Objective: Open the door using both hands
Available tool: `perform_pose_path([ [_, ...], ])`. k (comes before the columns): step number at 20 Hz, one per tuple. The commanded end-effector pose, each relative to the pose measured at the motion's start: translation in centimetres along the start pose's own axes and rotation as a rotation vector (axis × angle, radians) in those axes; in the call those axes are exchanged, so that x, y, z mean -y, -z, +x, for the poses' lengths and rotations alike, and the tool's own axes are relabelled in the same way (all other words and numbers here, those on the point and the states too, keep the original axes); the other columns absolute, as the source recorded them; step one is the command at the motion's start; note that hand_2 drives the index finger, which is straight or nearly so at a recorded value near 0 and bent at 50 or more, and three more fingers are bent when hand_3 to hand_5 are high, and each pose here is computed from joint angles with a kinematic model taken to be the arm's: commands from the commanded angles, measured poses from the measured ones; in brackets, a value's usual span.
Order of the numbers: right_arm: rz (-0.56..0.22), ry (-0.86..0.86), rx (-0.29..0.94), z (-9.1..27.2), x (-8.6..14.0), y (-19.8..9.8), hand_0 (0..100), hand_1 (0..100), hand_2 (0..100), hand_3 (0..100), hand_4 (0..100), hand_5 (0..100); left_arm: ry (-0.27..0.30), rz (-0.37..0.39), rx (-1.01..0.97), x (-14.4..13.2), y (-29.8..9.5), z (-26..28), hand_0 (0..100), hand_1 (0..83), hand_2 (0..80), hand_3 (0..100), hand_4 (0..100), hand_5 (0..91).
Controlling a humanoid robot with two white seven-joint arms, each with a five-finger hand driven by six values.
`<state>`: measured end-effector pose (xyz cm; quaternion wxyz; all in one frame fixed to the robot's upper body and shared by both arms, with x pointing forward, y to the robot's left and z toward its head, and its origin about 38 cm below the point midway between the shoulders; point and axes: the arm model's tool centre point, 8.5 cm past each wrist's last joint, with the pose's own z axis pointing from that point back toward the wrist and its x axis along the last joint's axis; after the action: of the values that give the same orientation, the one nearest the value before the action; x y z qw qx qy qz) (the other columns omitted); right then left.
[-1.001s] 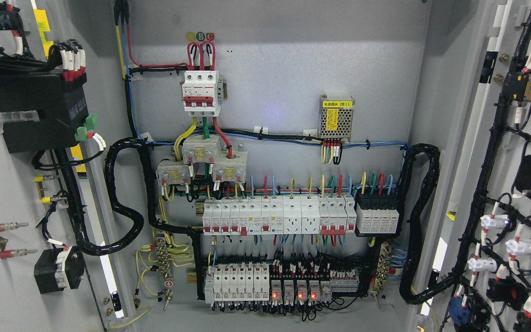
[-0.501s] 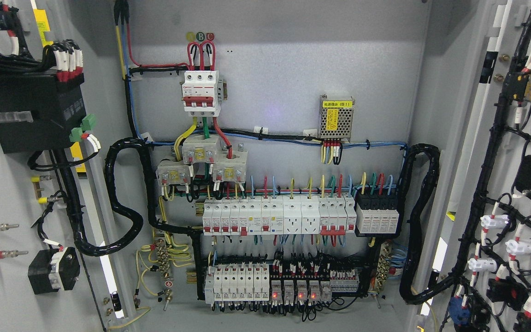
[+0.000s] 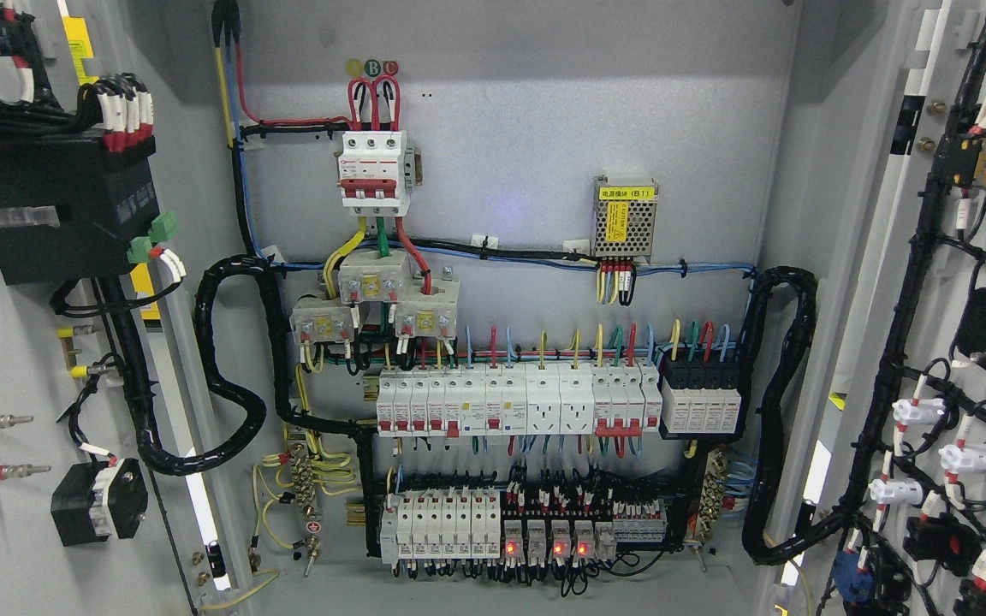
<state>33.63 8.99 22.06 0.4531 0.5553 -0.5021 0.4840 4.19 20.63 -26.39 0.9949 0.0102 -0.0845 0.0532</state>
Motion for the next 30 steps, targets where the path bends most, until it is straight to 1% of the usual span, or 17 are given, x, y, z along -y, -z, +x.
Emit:
perform_pose_path([
  [1,-0.212,0.032,0.017,-1.3,3.6,-7.9,22,0,0,0,0,0,-0.003,0.001,-0.013,-0.2,-0.2,-1.3,0,0.0,0.0,2,0,0.0],
  [3,-0.301,0.043,0.008,-2.1,4.7,-11.7,22,0,0,0,0,0,-0.010,-0.022,0.080,0.5,0.0,1.5,0,0.0,0.0,2,0,0.0],
  [4,-0.346,0.050,-0.005,-2.7,5.0,-13.8,22,0,0,0,0,0,-0.019,-0.047,0.167,1.3,-0.1,4.2,0,0.0,0.0,2,0,0.0],
  [5,-0.379,0.047,0.001,-2.8,5.1,-15.2,22,0,0,0,0,0,-0.028,-0.073,0.239,1.9,-0.5,5.7,0,0.0,0.0,2,0,0.0],
  [7,-0.483,0.047,0.014,-3.1,5.1,-18.1,22,0,0,0,0,0,-0.035,-0.131,0.388,2.8,-2.2,8.7,0,0.0,0.0,2,0,0.0],
  [9,-0.608,0.044,0.016,-3.5,5.0,-20.8,22,0,0,0,0,0,-0.024,-0.228,0.516,3.8,-4.4,11.4,0,0.0,0.0,2,0,0.0],
  [10,-0.661,0.031,0.018,-4.1,4.4,-22.1,22,0,0,0,0,0,-0.016,-0.275,0.561,4.2,-5.2,12.6,0,0.0,0.0,2,0,0.0],
  [11,-0.686,0.016,0.027,-4.6,3.5,-22.7,22,0,0,0,0,0,-0.004,-0.334,0.609,4.6,-6.2,13.9,0,0.0,0.0,2,0,0.0],
  [13,-0.728,-0.033,0.050,-5.5,1.4,-24.2,22,0,0,0,0,0,0.052,-0.454,0.668,4.6,-7.6,15.6,0,0.0,0.0,2,0,0.0],
  [14,-0.760,-0.044,0.051,-6.1,0.7,-25.3,22,0,0,0,0,0,0.091,-0.517,0.694,4.4,-8.3,16.4,0,0.0,0.0,2,0,0.0],
  [16,-0.852,-0.051,0.056,-7.3,-1.1,-27.8,22,0,0,0,0,0,0.137,-0.594,0.739,4.5,-9.9,17.8,0,0.0,0.0,2,0,0.0],
  [17,-0.891,-0.058,0.065,-7.8,-2.1,-28.9,22,0,0,0,0,0,0.139,-0.596,0.754,4.3,-10.6,18.6,0,0.0,0.0,2,0,0.0],
  [19,-0.937,-0.074,0.075,-8.4,-4.2,-30.7,22,0,0,0,0,0,0.118,-0.598,0.747,3.9,-12.1,19.7,0,0.0,0.0,2,0,0.0],
  [22,-1.002,-0.095,0.079,-9.1,-7.0,-33.0,22,0,0,0,0,0,0.122,-0.615,0.809,3.9,-15.7,21.1,0,0.0,0.0,2,0,0.0],
  [24,-1.057,-0.114,0.075,-9.4,-8.7,-34.7,22,0,0,0,0,0,0.142,-0.624,0.884,4.0,-18.0,22.2,0,0.0,0.0,2,0,0.0],
  [26,-1.088,-0.153,0.085,-8.6,-10.2,-35.8,22,0,0,0,0,0,0.167,-0.628,0.956,3.9,-20.3,23.0,0,0.0,0.0,2,0,0.0],
  [30,-1.100,-0.211,0.107,-5.9,-13.1,-36.1,22,0,0,0,0,0,0.203,-0.652,1.088,4.4,-24.5,24.7,0,0.0,0.0,2,0,0.0],
])
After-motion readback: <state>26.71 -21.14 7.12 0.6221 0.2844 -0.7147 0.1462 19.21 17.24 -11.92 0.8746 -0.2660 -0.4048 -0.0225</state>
